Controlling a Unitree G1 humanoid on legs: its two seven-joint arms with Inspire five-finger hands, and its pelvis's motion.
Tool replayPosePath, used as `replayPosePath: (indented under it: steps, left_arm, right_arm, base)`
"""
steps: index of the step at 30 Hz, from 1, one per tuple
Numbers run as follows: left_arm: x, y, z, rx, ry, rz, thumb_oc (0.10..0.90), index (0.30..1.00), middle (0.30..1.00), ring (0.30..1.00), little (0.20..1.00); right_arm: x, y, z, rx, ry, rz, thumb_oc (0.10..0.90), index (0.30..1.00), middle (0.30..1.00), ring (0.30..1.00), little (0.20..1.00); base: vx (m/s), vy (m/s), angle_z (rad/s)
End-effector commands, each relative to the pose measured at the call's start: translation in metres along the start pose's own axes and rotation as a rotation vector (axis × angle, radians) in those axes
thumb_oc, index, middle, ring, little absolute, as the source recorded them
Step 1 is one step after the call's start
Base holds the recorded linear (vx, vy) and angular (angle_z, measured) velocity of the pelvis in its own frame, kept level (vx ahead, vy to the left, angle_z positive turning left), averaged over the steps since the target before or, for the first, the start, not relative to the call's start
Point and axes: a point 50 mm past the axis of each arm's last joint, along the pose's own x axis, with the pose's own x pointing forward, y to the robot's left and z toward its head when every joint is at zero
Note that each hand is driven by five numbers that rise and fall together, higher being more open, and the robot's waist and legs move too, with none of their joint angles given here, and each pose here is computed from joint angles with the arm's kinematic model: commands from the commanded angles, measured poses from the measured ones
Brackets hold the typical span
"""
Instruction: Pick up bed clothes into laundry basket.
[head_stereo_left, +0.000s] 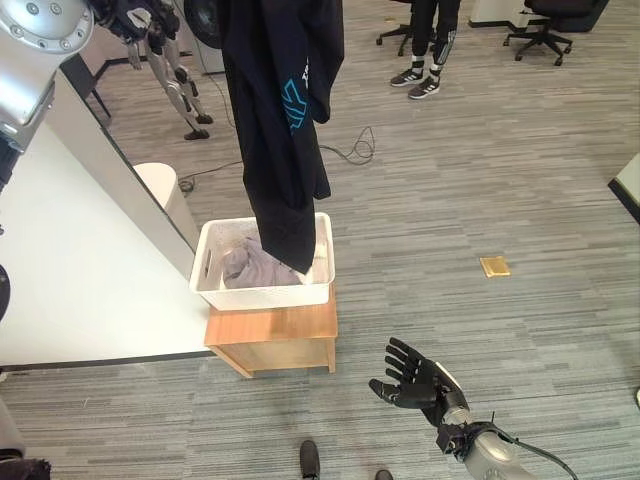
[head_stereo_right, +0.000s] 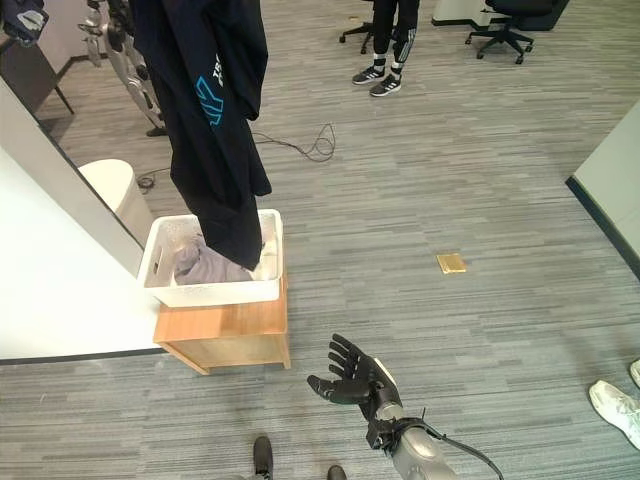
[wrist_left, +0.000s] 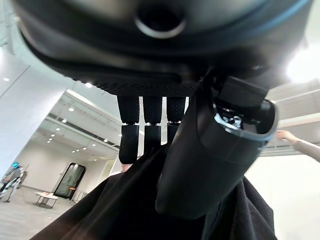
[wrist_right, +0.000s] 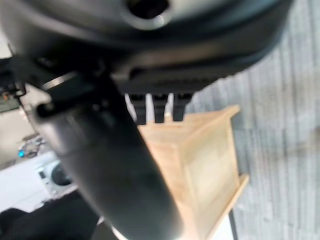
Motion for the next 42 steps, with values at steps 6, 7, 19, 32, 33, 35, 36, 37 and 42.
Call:
replayPosePath:
  steps: [6,7,19,32,33,35,36,37,42]
  left_arm:
    - [0.009,0.071,0.005,0.01,0.038,0.362,0.4,0.3,0.3,0.3,0.3]
    - [0.009,0.071,0.003,0.016,0.051,0.36,0.4,0.3,0.3,0.3,0.3]
    - [0.016,0.079,0.011,0.083,0.054,0.403,0.4,0.3,0.3,0.3,0.3]
    - [0.006,0.093,-0.006,0.09,0.152,0.465,0.4,0.3,0.3,0.3,0.3]
    - [0.003,0.09,-0.011,0.068,0.161,0.467,0.4,0.3,0.3,0.3,0.3]
    - [0.001,0.083,-0.017,0.062,0.176,0.456,0.4,0.3,0.3,0.3,0.3]
    - [0.001,0.079,-0.019,0.059,0.177,0.45,0.4,0.3,0.3,0.3,0.3]
    - [0.001,0.074,-0.02,0.051,0.172,0.441,0.4,0.3,0.3,0.3,0.3]
    - [0.011,0.072,-0.007,0.064,0.129,0.433,0.4,0.3,0.3,0.3,0.3]
  right_arm:
    - [-0.011,-0.007,0.029,-0.018,-0.145,0.028,0.8,0.9,0.9,0.9,0.9]
    - [-0.011,-0.008,0.029,-0.019,-0.142,0.025,0.8,0.9,0.9,0.9,0.9]
    - [-0.015,-0.014,0.028,-0.027,-0.127,0.016,0.8,0.9,0.9,0.9,0.9]
    - [-0.019,-0.028,0.021,-0.04,-0.088,-0.039,0.8,0.9,0.9,0.9,0.9]
    - [-0.018,-0.025,0.02,-0.036,-0.086,-0.033,0.8,0.9,0.9,0.9,0.9]
    - [-0.017,-0.023,0.017,-0.028,-0.081,-0.027,0.8,0.9,0.9,0.9,0.9]
    - [-0.016,-0.021,0.016,-0.022,-0.082,-0.021,0.8,0.9,0.9,0.9,0.9]
    - [-0.016,-0.02,0.016,-0.015,-0.081,-0.019,0.8,0.9,0.9,0.9,0.9]
    - [-0.017,-0.024,0.016,-0.026,-0.069,-0.024,0.8,0.9,0.9,0.9,0.9]
  base:
    - [0.03,0.018,-0.02]
    - [0.03,0.028,-0.19]
    - [0.0,0.021,-0.14]
    - [-0.02,0.002,0.03]
    - [-0.07,-0.033,0.04]
    - [-0.04,-0.016,0.08]
    - [-0.01,0.001,0.11]
    - [0.0,0.007,0.11]
    - [0.02,0.021,0.11]
